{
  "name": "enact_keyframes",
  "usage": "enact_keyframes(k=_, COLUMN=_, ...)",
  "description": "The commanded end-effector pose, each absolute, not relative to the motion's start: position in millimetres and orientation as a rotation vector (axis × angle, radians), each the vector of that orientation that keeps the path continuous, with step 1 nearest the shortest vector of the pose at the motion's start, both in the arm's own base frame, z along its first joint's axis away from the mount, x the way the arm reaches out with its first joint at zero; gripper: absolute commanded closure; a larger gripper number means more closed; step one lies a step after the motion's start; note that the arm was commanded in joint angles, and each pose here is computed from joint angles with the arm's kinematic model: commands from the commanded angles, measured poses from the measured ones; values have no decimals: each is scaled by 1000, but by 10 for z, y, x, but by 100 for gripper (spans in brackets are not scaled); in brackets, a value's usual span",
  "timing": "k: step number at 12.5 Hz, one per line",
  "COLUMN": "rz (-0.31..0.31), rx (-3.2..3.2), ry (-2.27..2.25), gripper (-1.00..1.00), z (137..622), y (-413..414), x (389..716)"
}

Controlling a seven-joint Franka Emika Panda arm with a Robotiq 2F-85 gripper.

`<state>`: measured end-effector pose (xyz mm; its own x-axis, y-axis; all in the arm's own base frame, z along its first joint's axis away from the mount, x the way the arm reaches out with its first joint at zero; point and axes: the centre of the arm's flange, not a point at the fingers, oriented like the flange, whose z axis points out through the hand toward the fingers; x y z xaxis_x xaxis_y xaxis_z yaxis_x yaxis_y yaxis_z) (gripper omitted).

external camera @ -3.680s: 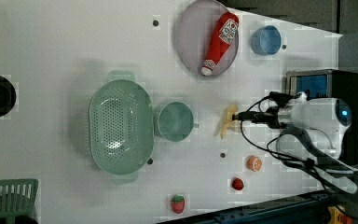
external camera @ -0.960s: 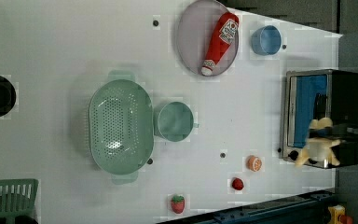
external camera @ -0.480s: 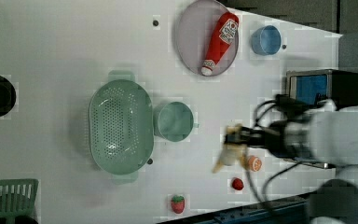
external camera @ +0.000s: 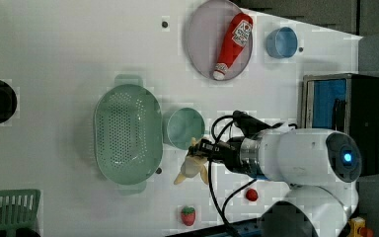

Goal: Pick Banana and place it in mug.

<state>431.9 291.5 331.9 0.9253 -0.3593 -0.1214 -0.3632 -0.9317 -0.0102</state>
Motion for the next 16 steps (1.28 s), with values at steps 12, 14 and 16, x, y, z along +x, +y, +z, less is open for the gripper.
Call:
enact_keyframes(k=12, rz=52, rx=-2956, ry=776, gripper=-100, z=2950, y=2464, x=4483)
enact_keyframes(k=14, rz=-52, rx=-2926, ry=801, gripper=-100, z=3352, y=2377, x=4593)
enact_keyframes(k=16, rz=-82, rx=-2929, ry=887, gripper=-100, z=3843, y=2095, x=4678)
